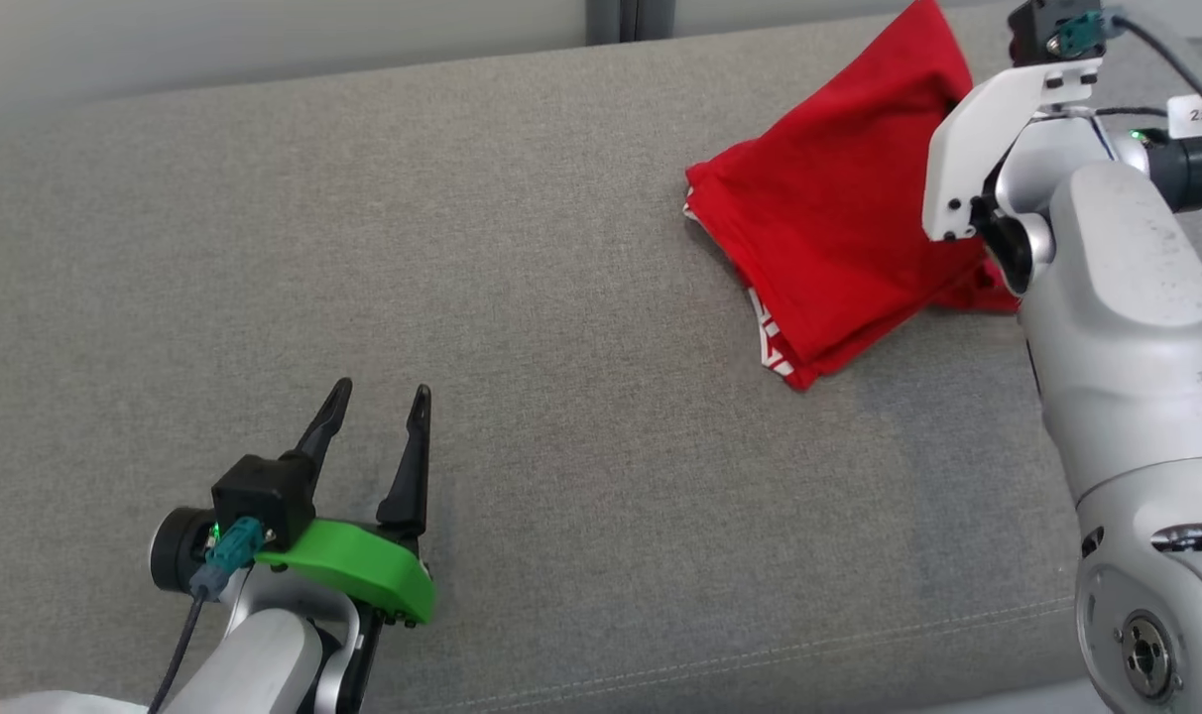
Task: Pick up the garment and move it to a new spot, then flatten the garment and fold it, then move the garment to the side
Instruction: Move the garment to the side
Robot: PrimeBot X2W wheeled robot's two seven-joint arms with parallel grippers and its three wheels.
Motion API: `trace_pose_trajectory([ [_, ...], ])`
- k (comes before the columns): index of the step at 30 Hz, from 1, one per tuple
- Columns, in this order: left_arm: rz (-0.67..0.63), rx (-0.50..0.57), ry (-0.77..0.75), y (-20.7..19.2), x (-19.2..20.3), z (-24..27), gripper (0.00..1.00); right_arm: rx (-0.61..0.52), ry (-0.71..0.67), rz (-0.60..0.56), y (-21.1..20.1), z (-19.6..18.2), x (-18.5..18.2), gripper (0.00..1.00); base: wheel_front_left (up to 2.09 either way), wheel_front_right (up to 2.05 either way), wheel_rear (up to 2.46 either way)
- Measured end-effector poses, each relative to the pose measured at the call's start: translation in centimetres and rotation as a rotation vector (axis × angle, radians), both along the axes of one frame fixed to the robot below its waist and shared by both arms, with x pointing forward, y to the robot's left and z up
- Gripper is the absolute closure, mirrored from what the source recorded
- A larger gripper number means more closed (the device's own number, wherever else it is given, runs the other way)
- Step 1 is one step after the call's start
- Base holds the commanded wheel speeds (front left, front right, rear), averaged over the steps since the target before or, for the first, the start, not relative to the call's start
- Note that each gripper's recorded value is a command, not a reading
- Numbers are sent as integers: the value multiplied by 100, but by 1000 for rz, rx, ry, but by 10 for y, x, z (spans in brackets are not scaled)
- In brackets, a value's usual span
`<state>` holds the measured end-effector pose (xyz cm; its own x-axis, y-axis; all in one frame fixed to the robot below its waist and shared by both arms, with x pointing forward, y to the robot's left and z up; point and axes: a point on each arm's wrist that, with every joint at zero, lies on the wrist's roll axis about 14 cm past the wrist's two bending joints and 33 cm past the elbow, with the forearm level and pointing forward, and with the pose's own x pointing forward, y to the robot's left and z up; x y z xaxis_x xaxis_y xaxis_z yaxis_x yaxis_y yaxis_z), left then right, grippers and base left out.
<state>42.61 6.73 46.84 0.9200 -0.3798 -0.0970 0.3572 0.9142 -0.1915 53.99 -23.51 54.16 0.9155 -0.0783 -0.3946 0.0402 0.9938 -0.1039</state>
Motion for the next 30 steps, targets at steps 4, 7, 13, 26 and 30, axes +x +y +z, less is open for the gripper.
trace_pose_trajectory([
  [4,-44,-3,14,-14,9,-7,0,-15,11,-57,-25,-4,6,100,0,0,0],
  [7,-70,-5,31,-22,13,-16,0,-42,29,-106,-50,-10,3,100,0,0,0],
  [13,-110,-5,54,-32,14,-25,0,-93,32,-200,-98,-12,-4,100,0,0,0],
  [26,-91,39,93,-13,10,-38,0,-260,64,-269,-146,-22,7,100,0,0,0],
  [30,-81,47,104,-6,8,-41,0,-364,99,-242,-154,-34,12,100,0,0,0],
])
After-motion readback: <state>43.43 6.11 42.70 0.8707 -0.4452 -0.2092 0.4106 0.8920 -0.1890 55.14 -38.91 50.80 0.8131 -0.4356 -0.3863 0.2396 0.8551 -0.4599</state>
